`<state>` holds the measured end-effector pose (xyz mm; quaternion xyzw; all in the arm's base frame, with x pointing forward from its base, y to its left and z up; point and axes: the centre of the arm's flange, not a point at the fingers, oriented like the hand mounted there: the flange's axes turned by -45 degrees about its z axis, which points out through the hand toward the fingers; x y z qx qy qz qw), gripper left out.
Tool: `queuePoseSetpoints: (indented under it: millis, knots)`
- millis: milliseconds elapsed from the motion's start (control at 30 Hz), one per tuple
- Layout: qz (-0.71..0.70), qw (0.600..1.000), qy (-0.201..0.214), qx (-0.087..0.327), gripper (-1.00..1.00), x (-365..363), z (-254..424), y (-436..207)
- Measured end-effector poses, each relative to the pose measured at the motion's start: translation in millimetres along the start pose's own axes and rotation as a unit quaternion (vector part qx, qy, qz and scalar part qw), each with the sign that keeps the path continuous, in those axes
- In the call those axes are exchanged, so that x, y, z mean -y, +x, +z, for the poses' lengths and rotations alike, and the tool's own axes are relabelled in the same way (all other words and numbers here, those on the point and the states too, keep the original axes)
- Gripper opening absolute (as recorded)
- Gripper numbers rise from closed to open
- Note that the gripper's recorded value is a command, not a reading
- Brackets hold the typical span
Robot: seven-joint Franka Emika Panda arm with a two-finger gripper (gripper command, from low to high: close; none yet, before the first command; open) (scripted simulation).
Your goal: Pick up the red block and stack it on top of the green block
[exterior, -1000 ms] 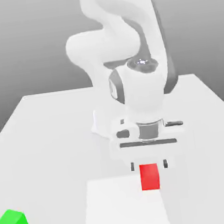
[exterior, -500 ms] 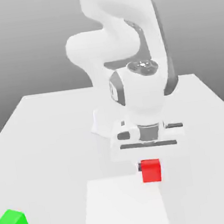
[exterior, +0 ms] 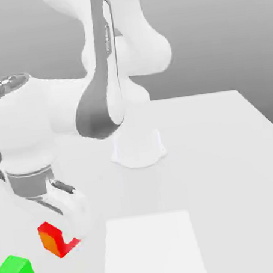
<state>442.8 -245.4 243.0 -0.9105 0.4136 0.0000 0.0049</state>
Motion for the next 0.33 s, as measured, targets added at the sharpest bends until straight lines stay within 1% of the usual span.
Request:
queuePoseSetpoints:
  millis: [67,133,167,333]
  knots:
    - [0.028,1.000,-0.003,-0.002,-1.00,-22,15,20]
    - [0.035,0.999,-0.004,-0.002,-1.00,-28,42,24]
    - [0.036,0.999,-0.004,-0.002,1.00,-29,54,25]
    - [0.036,0.999,-0.004,-0.002,1.00,-29,54,25]
